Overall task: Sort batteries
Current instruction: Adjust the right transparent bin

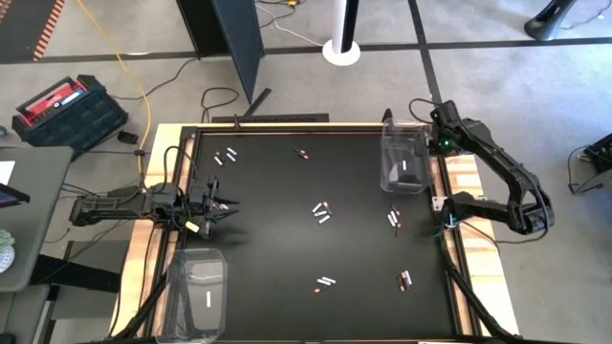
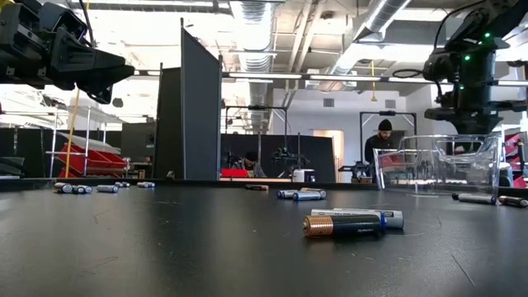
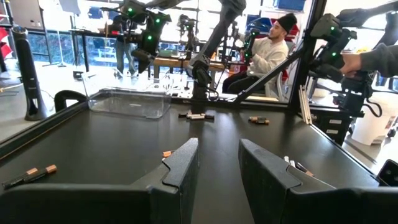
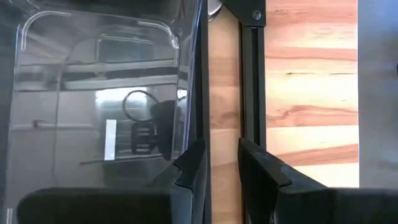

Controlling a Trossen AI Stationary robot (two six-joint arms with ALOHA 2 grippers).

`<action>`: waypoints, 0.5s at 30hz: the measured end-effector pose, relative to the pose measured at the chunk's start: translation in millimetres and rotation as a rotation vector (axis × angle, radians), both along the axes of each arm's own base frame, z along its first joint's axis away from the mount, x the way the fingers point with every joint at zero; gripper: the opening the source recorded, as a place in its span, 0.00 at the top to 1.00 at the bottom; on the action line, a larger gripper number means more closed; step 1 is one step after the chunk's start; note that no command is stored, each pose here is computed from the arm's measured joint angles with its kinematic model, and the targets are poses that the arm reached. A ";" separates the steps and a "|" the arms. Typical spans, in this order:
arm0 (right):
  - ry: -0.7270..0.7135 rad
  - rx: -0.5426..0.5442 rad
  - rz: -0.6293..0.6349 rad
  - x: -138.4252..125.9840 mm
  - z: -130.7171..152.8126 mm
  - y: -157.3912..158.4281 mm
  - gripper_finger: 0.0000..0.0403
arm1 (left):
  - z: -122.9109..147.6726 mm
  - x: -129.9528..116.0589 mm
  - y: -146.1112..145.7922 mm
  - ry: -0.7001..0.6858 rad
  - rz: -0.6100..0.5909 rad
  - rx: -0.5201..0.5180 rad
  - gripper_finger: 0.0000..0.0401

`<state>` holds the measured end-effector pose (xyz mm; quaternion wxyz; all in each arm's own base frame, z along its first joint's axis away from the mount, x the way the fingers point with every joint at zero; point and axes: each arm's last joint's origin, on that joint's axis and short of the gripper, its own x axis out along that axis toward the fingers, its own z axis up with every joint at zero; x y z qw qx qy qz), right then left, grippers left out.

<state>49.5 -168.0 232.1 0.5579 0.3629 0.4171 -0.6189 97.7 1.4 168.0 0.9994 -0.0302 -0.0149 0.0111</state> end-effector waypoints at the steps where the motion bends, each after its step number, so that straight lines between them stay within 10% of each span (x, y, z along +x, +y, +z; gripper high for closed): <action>1: -0.003 -0.005 -0.003 0.0 0.9 0.1 0.73 | 0.0 0.0 0.0 0.000 0.000 0.000 0.72; 15: -0.073 0.070 0.192 16.7 5.6 13.9 0.74 | 0.0 0.0 0.0 0.000 0.000 0.000 0.72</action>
